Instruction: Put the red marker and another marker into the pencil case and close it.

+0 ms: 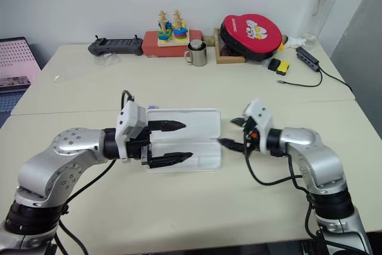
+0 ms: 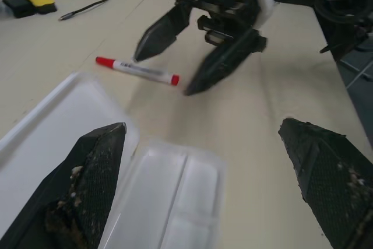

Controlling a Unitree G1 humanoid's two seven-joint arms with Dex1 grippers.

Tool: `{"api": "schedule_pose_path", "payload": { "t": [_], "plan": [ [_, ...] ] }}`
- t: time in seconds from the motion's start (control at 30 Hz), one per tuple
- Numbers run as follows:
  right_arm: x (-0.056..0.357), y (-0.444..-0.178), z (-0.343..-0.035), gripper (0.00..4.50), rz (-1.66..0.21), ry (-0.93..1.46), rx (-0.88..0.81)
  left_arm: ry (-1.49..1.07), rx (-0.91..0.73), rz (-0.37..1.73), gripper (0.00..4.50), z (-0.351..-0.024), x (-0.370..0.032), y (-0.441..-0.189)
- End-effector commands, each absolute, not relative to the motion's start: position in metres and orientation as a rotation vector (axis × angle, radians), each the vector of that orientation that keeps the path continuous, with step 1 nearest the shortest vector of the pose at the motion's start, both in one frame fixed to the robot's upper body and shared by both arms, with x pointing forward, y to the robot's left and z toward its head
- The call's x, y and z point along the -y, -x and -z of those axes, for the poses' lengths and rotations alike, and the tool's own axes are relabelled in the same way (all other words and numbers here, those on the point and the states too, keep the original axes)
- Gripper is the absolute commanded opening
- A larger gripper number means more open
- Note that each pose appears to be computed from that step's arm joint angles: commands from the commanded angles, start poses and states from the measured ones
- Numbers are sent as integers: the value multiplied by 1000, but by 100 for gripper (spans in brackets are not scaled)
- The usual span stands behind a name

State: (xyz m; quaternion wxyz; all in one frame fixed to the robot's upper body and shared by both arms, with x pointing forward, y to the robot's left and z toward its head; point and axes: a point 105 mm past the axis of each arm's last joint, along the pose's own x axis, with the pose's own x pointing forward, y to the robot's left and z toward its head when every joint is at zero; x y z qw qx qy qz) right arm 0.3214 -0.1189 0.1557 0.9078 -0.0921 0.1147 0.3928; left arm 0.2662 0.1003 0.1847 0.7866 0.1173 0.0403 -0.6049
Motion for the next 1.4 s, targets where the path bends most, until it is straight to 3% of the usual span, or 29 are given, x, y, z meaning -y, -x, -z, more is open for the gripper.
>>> {"api": "schedule_pose_path", "payload": {
  "t": [0.03, 0.27, 0.37, 0.4, 0.8, 0.9, 0.97, 1.1, 1.27, 1.4],
  "plan": [
    [148, -336, -143, 450, -475, 199, -311, -295, -53, 1343, 450, -187, -91, -270],
    [137, -336, -102, 450, -307, 182, -467, -317, -32, 1376, 450, -187, -81, -277],
    [142, -340, -92, 399, -242, 181, -493, -322, -24, 1372, 450, -189, -82, -278],
    [144, -341, -91, 360, -227, 175, -495, -324, -22, 1370, 450, -189, -82, -279],
    [157, -347, -96, 113, -164, 162, -474, -327, 23, 1320, 450, -191, -81, -285],
    [159, -349, -101, 34, -159, 154, -453, -322, 36, 1307, 450, -195, -82, -287],
    [158, -355, -116, 30, -164, 126, -380, -307, 51, 1288, 450, -201, -84, -289],
    [142, -366, -187, 30, -348, 244, -34, -289, 43, 1227, 450, -206, -99, -285],
    [110, -351, -240, 30, -710, 263, 179, -262, -27, 1083, 450, -198, -133, -275],
    [71, -330, -239, 30, -1042, 334, 151, -205, -63, 913, 450, -190, -169, -273]
  ]
}}
